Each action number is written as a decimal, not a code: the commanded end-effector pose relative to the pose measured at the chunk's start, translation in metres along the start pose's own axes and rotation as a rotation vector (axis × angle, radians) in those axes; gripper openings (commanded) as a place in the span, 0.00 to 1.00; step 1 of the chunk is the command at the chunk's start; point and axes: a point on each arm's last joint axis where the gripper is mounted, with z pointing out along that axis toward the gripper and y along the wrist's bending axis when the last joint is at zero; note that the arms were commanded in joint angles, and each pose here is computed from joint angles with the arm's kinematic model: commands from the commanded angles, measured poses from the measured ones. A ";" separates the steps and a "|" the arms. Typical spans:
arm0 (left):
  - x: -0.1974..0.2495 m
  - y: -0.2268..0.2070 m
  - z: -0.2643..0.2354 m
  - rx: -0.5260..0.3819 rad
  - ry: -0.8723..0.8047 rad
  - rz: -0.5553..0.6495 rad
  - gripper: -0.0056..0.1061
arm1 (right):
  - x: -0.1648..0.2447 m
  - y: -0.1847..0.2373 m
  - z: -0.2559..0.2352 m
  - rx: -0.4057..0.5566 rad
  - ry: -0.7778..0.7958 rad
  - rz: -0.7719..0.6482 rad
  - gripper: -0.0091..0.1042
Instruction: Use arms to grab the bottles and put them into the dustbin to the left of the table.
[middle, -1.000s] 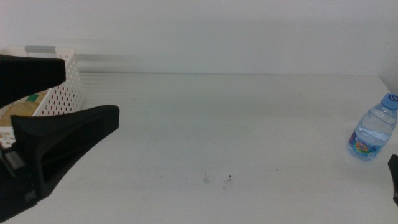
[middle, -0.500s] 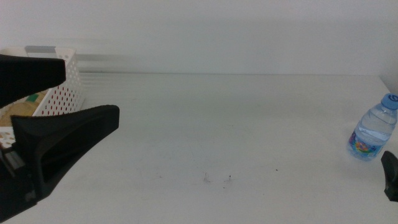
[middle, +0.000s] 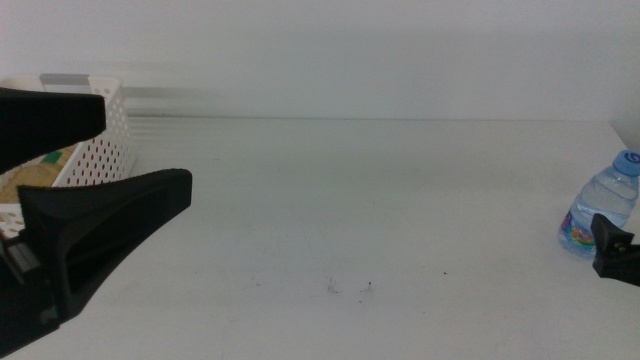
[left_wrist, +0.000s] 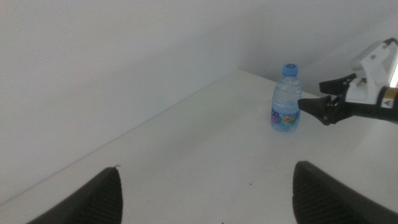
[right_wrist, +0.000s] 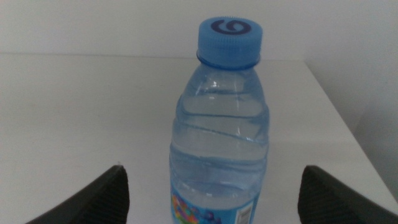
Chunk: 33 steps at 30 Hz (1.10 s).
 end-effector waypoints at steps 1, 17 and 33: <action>0.000 0.000 0.000 0.000 -0.011 -0.001 0.89 | -0.001 -0.002 0.010 0.010 -0.003 -0.018 0.88; 0.000 0.000 0.000 0.000 -0.011 -0.001 0.89 | 0.011 -0.008 0.078 0.038 0.060 -0.020 0.88; 0.000 0.000 0.000 0.000 -0.011 -0.001 0.89 | 0.001 0.014 0.098 -0.125 -0.052 -0.025 0.07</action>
